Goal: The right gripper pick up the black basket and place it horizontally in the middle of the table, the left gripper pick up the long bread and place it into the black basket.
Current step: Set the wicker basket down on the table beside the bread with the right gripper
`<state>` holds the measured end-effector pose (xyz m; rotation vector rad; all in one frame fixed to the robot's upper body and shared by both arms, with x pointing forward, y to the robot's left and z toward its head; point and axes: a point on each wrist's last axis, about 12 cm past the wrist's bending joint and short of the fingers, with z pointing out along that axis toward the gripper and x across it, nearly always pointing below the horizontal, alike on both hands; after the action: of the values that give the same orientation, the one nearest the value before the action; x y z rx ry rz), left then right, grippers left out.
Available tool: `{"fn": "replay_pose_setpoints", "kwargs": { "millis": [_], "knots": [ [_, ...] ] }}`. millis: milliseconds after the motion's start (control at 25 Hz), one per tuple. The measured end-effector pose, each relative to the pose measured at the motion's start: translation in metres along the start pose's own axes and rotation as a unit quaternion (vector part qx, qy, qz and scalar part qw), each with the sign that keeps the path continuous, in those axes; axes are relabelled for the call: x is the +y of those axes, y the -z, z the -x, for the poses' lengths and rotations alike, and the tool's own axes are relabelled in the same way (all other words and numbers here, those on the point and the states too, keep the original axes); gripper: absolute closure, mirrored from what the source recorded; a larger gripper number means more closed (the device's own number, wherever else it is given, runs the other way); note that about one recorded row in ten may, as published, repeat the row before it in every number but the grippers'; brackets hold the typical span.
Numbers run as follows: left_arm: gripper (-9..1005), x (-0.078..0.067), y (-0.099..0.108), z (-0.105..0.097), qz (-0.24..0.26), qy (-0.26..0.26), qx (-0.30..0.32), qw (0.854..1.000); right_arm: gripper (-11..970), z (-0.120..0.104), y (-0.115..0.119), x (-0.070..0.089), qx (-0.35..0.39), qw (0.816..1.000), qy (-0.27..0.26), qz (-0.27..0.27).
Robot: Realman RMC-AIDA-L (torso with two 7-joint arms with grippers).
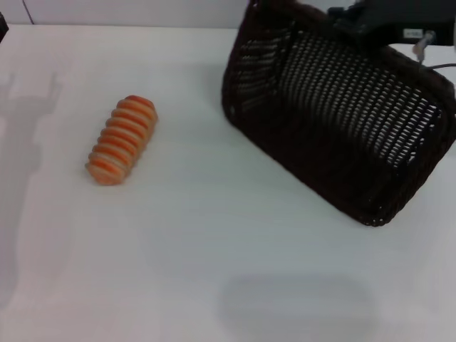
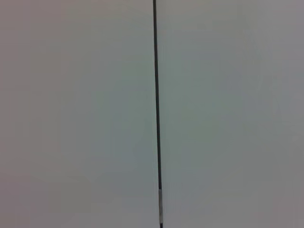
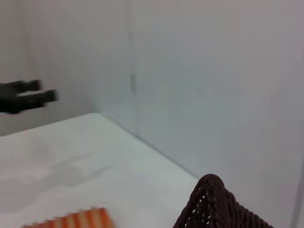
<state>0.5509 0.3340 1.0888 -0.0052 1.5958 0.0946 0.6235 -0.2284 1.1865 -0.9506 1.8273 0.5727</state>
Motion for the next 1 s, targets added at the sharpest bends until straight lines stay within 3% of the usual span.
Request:
{"fn": "replay_pose_setpoints", "kwargs": {
  "millis": [480, 1000],
  "knots": [
    [219, -0.003, -0.004, 0.004, -0.004, 0.001, -0.002, 1.000, 837, -0.001, 0.000, 0.019, -0.002, 0.992, 0.036, 0.120],
    [221, -0.010, -0.004, 0.005, -0.014, 0.001, -0.002, 1.000, 843, -0.006, 0.008, 0.042, 0.011, 0.965, 0.074, 0.250]
  ]
}}
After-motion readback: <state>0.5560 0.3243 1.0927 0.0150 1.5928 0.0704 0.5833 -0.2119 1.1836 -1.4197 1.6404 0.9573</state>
